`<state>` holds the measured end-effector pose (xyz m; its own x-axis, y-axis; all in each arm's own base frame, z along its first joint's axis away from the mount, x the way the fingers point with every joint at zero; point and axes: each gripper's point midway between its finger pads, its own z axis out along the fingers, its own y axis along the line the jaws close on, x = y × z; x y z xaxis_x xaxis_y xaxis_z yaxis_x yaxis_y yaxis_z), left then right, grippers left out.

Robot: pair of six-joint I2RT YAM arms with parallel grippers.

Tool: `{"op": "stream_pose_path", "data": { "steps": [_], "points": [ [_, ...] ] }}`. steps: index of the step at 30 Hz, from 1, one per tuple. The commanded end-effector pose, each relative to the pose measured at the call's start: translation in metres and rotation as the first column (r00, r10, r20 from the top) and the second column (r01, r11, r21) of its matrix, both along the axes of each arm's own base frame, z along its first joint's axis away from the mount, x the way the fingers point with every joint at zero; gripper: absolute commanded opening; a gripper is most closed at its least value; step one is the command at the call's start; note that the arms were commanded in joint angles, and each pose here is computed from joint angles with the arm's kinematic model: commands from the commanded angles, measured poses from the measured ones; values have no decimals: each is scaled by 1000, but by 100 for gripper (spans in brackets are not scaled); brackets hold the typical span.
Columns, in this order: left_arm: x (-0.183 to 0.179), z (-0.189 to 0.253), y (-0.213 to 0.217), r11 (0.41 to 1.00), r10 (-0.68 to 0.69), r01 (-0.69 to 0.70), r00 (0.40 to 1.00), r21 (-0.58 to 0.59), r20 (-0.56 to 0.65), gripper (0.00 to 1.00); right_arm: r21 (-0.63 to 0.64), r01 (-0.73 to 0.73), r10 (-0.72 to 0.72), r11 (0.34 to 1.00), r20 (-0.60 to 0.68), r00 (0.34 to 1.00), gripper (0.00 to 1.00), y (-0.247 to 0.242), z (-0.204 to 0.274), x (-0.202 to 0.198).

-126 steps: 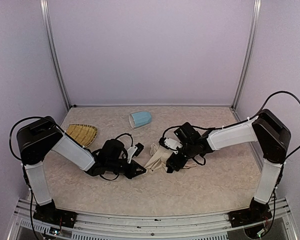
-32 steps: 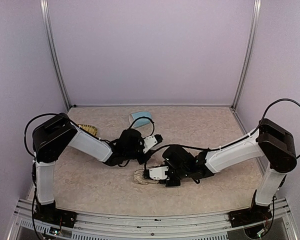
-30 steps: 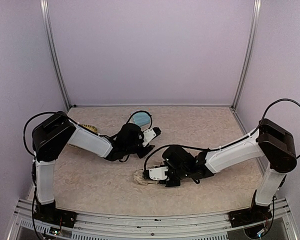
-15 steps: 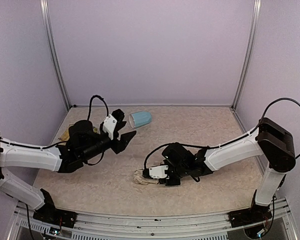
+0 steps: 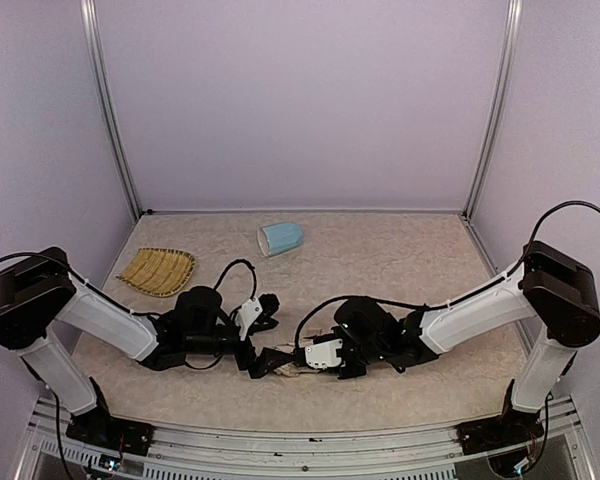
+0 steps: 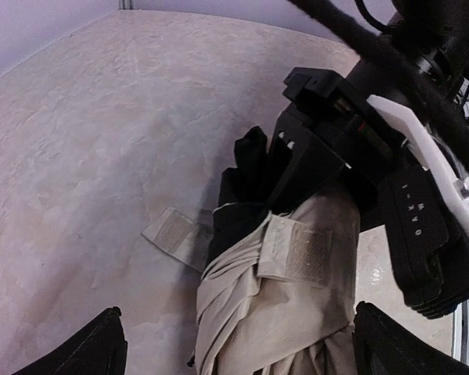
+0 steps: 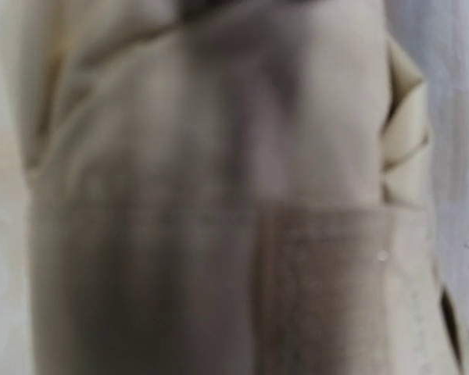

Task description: Put away the umbrella

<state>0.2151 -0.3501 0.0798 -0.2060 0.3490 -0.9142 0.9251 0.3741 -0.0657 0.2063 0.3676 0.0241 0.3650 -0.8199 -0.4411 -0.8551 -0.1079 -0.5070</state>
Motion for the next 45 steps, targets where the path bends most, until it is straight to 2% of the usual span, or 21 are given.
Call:
{"op": "stream_pose_path", "data": {
  "steps": [1, 5, 7, 9, 14, 18, 20, 24, 27, 33, 34, 35, 36, 41, 45],
  "points": [
    [-22, -2, -25, 981, -191, 191, 981, -12, 41, 99, -231, -36, 8, 972, -118, 993, 0, -51, -58, -32],
    [-24, -23, -31, 973, -230, 230, 973, 20, -24, 99, -224, -34, 9, 974, -114, 993, 0, -50, -58, -32],
    [-12, -39, -26, 983, -162, 164, 986, 79, -31, 98, -221, -33, 9, 975, -112, 994, 0, -50, -57, -31],
    [-3, -47, -18, 986, -110, 111, 994, 123, -14, 92, -213, -35, 12, 976, -106, 994, 0, -49, -56, -31],
    [-2, -53, -15, 976, -113, 96, 990, 193, 78, 67, -192, -28, 12, 981, -83, 996, 0, -44, -54, -27],
    [-8, -51, -23, 981, -135, 116, 983, 155, 121, 47, -188, -8, -3, 982, -57, 998, 0, -41, -52, -20],
    [-12, -53, -23, 980, -150, 132, 981, 150, 120, 31, -183, -8, -2, 983, -56, 998, 0, -40, -52, -19],
    [-23, -60, -18, 966, -202, 177, 971, 187, 126, 1, -186, 20, -29, 982, -41, 999, 17, -41, -51, -16],
    [-27, -62, -14, 957, -222, 183, 962, 223, 160, 0, -168, 39, -45, 985, -32, 998, 35, -38, -45, -12],
    [-11, -66, 0, 949, -136, 43, 950, 313, 282, 0, -108, 104, -105, 989, 5, 995, 55, -34, -25, -2],
    [-8, -66, 3, 946, -122, 17, 943, 323, 309, 0, -86, 107, -107, 991, 4, 994, 65, -33, -19, -3],
    [-6, -66, 5, 942, -118, 0, 936, 334, 332, 0, -68, 98, -99, 993, -7, 995, 89, -33, -14, -6],
    [-5, -68, 8, 935, -115, -18, 928, 353, 353, 0, -41, 89, -90, 995, -14, 996, 99, -32, -7, -9],
    [-8, -89, 12, 882, -176, -28, 907, 470, 384, 0, 8, 45, -45, 999, -46, 998, 100, -34, 11, -26],
    [-21, -97, 9, 862, -237, 5, 888, 507, 394, 0, 42, 81, -79, 996, -38, 996, 100, -35, 35, -29]
  ]
}}
